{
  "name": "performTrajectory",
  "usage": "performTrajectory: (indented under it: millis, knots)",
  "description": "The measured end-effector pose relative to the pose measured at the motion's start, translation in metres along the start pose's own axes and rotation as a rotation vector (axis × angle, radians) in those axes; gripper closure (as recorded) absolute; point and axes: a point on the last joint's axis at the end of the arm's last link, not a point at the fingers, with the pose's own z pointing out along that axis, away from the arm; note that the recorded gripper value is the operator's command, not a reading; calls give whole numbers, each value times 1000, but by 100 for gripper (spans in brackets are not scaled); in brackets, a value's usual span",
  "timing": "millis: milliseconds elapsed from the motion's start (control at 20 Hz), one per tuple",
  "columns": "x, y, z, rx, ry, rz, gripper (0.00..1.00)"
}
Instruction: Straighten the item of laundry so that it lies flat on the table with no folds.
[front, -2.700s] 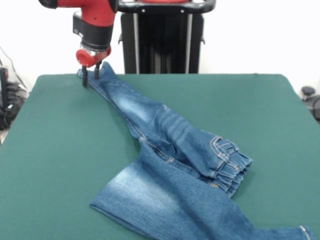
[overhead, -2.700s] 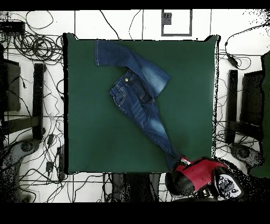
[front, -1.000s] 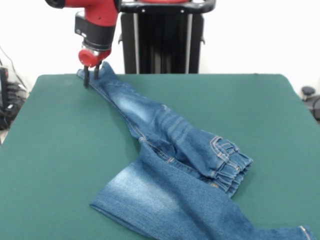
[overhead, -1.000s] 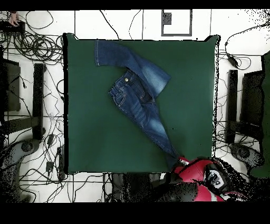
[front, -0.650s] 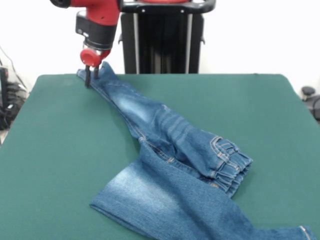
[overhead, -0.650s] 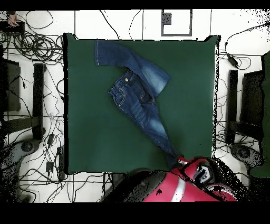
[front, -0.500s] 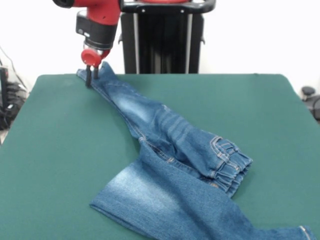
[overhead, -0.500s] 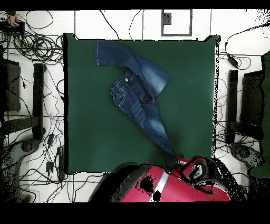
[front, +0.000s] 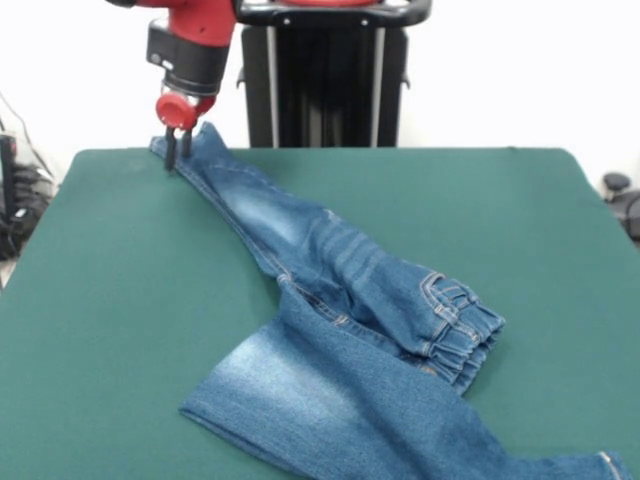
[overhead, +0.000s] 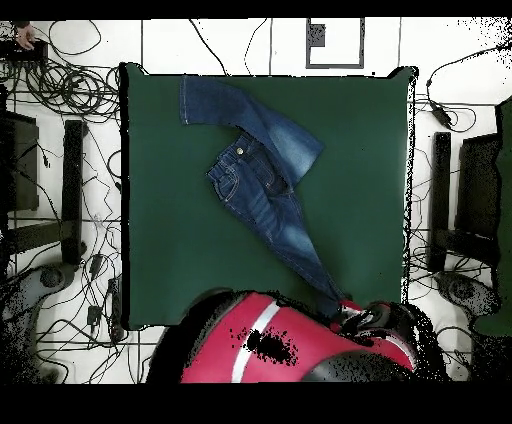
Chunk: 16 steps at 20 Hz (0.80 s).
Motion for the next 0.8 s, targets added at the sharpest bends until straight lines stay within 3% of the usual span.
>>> performTrajectory:
  millis: [500, 800]
  knots:
    - [7, 2, 0, 29, 3, 39, 0]
    - [30, -8, 9, 44, 67, 52, 0]
